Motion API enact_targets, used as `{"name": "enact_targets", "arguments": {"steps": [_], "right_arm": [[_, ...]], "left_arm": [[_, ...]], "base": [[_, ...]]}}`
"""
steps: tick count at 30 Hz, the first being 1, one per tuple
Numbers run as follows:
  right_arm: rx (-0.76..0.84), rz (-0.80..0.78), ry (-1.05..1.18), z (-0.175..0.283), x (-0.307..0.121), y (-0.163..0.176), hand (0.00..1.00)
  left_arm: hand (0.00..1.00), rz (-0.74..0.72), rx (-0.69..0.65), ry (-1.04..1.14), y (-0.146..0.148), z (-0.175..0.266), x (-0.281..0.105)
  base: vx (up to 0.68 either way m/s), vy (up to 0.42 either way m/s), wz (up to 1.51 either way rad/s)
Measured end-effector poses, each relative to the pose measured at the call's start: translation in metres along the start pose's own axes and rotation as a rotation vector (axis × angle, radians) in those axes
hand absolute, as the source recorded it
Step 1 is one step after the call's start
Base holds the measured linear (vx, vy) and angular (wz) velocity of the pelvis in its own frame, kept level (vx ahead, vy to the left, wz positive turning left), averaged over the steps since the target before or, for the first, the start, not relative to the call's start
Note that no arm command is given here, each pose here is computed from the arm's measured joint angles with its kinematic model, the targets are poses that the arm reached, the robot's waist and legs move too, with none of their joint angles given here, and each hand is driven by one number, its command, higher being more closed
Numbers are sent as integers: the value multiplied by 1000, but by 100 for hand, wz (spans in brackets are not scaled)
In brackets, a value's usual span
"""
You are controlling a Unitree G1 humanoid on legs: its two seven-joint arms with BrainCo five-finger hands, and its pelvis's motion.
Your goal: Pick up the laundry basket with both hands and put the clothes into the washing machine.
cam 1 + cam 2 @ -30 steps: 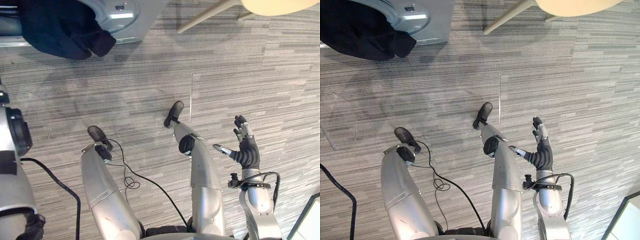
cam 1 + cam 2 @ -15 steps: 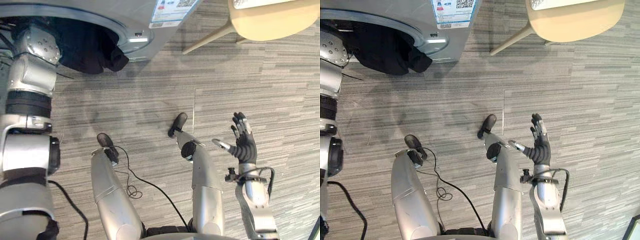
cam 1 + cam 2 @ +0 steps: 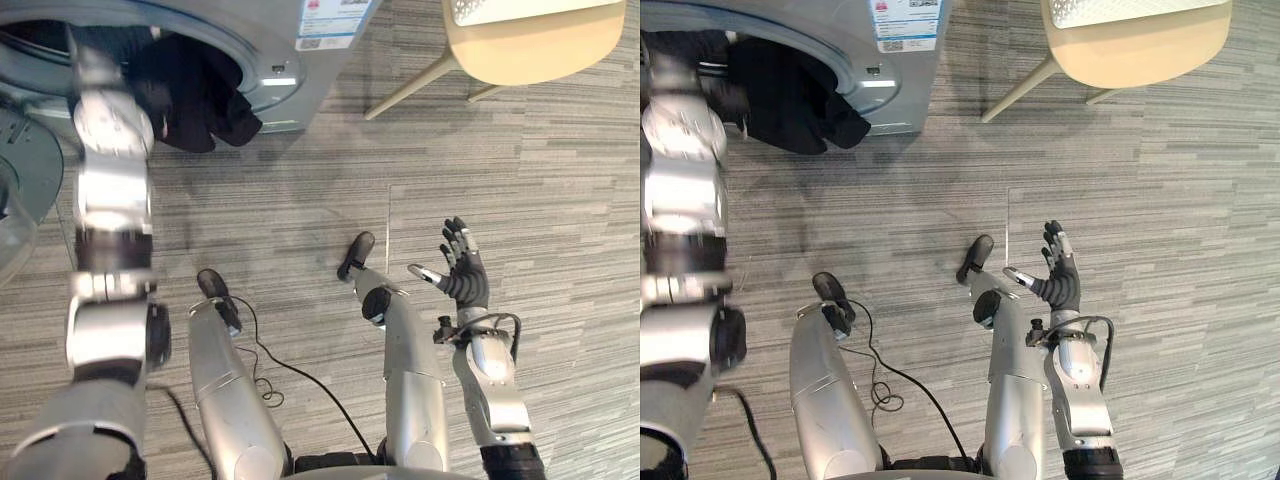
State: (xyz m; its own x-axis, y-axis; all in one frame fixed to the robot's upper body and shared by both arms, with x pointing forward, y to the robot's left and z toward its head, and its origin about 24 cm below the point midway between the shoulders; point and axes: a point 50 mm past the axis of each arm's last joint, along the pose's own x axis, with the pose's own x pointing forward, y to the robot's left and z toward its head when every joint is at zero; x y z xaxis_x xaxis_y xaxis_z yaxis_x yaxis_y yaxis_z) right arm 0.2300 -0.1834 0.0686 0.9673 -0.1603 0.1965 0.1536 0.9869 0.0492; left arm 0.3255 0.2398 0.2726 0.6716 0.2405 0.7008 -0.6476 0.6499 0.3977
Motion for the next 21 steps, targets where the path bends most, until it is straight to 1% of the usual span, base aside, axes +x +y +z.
{"name": "enact_targets", "arguments": {"steps": [1, 2, 3, 4, 5, 7, 9, 10, 11, 13, 14, 16, 17, 21], "right_arm": [[-4, -12, 1, 0, -2, -3, 0], [-13, -36, -2, 1, -4, -10, 0], [-15, -45, -2, 1, -4, -12, 0], [-21, -58, 1, 1, -5, -16, 0], [-26, -65, 18, -3, -6, -19, 0], [-35, -65, 61, -12, -10, -22, 0], [-49, -62, 183, -35, -22, -28, 0], [-53, -60, 216, -40, -27, -29, 0], [-63, -51, 279, -51, -35, -31, 0], [-70, -36, 359, -63, -48, -32, 0], [-73, -32, 377, -65, -52, -33, 0], [-90, 2, 429, -70, -70, -34, 0], [-99, 39, 462, -72, -79, -34, 0], [-118, 79, 570, -89, -101, -39, 0]], "left_arm": [[0, -22, 22, 6, -5, -6, -14], [0, -89, 65, 55, -16, -24, -47], [0, -121, 69, 88, -22, -33, -61], [0, -188, 51, 175, -32, -49, -90], [0, -266, 2, 267, -40, -63, -120], [0, -341, -62, 375, -48, -75, -155], [0, -473, -82, 461, -55, -85, -201], [0, -501, -86, 487, -57, -88, -211], [0, -551, -118, 549, -60, -94, -229], [0, -604, -184, 675, -64, -102, -258], [0, -616, -200, 706, -65, -104, -266], [0, -644, -229, 830, -61, -111, -297], [0, -656, -227, 897, -58, -114, -316], [0, -717, -238, 1061, -53, -119, -364]], "base": [[49, 41, 15], [36, 22, 11], [32, 17, 9], [12, 6, 7], [5, 5, 9], [-16, 13, 5], [-4, 12, 2], [1, 23, 8], [7, 17, 14], [37, -1, 23], [61, -16, 17], [64, -14, 7], [63, -17, 3], [112, -7, 16]]}}
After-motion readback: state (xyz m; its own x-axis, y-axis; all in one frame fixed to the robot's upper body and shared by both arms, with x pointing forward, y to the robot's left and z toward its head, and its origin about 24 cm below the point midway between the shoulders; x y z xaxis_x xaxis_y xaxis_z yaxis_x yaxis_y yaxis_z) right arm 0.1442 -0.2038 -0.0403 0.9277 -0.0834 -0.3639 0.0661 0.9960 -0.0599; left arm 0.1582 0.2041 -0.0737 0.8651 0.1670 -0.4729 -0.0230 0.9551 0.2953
